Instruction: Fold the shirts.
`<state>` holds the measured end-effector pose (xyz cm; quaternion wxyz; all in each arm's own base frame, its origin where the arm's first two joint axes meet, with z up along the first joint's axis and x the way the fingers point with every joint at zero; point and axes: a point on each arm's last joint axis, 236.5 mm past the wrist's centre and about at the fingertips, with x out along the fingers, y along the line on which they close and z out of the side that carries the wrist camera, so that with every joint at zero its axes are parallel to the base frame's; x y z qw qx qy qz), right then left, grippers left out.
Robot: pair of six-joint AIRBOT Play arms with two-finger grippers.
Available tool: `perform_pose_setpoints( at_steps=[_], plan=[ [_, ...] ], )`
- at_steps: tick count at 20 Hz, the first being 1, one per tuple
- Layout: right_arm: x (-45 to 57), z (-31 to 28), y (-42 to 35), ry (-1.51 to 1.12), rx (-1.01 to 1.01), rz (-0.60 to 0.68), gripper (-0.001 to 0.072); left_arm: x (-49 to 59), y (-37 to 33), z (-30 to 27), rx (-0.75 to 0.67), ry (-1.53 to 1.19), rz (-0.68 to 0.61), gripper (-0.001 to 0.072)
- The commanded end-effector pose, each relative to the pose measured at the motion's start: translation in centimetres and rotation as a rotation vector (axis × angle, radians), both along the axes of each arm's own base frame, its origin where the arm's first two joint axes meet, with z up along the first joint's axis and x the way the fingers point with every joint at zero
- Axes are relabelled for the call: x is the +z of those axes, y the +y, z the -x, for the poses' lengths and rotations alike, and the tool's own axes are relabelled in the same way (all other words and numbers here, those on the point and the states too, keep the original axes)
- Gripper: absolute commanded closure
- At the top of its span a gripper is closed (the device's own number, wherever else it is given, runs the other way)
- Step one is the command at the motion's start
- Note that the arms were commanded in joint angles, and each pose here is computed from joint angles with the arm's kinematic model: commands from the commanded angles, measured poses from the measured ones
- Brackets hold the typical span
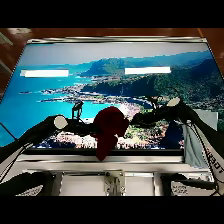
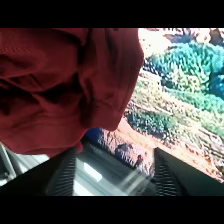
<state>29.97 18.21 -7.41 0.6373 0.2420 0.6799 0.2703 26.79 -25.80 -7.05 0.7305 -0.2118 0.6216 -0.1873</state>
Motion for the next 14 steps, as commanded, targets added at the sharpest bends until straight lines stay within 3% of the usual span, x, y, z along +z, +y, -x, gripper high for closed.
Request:
perform_pose_setpoints(
  at_steps=[1,2,3,9,14],
  plan=[
    [-0.2,-1.1,0.0,-0.012,-0.056,0.003,0.0153,-0.5,-0.4,-1.4,0.045,-0.029,0.022,0.053],
    [-0.2,-1.4,0.1,-0.015,-0.071,0.002,0.0153,-0.5,-0.4,-1.2,0.022,-0.039,0.018,0.0651],
    [-0.2,-1.6,0.2,-0.011,-0.083,-0.007,0.0153,-0.4,-0.5,-0.9,-0.016,-0.045,0.013,0.0662],
    [-1.6,-2.7,2.5,0.091,-0.183,-0.14,0.0153,-0.4,-0.5,1.4,-0.104,0.013,0.005,0.0661],
    [-3.9,-2.6,2.8,0.131,-0.207,-0.123,0.0155,1.6,-1.1,0.5,-0.107,-0.037,0.031,0.0661]
  ],
)
